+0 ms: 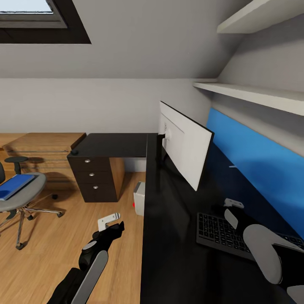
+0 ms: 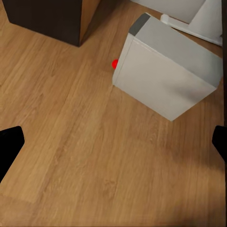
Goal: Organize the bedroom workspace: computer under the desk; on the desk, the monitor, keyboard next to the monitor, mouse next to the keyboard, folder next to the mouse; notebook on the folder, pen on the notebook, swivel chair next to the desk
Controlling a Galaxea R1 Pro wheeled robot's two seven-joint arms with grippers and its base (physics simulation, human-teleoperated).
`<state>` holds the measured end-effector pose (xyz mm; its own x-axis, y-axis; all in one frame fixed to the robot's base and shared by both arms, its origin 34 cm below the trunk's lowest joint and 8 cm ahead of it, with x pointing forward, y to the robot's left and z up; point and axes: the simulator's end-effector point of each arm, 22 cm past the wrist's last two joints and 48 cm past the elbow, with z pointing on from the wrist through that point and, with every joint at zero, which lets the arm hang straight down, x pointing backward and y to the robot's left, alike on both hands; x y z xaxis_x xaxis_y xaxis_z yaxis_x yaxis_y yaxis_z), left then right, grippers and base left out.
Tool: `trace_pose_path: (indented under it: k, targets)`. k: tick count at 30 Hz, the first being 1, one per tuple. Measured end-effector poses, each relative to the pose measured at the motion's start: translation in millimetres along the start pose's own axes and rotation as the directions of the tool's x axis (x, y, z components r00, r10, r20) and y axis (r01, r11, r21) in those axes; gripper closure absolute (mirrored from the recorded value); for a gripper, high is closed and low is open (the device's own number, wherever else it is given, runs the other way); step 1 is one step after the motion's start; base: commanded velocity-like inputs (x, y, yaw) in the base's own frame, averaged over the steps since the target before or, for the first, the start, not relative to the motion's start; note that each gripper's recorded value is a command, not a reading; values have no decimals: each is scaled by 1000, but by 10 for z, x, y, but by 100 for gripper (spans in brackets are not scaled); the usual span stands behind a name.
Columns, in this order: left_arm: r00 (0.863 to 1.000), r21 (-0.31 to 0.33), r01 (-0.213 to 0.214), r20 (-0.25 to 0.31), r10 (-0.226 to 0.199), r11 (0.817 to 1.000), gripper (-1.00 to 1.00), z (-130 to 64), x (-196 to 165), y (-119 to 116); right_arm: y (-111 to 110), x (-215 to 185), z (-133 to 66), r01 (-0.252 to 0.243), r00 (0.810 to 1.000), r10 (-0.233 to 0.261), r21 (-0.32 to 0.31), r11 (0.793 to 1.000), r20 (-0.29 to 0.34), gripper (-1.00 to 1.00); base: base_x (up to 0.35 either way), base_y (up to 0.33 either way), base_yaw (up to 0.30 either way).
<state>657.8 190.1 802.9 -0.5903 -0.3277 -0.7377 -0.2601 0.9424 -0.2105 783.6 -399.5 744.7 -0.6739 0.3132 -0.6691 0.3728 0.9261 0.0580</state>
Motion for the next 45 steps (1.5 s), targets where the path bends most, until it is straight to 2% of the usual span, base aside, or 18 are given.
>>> trace_pose_path:
  k: [12,33,38,45]
  targets:
    - [1000,-6,-4,-6,4,1000,-100,19,32,33,27,66,-1,4,1000,-4,-4,1000,-26,-100,-2,0,0]
    - [1000,-15,-18,-20,18,1000,-100,54,99,88,127,90,-2,7,1000,-8,-21,1000,-26,-100,-137,27,0]
    - [1000,-13,-20,-21,20,1000,-100,55,106,78,259,122,-7,18,999,-19,-37,999,-25,-100,-110,92,0]
    - [1000,-11,-21,-23,21,1000,-100,53,113,64,293,131,-9,28,999,-29,-40,999,-25,-100,-117,51,0]
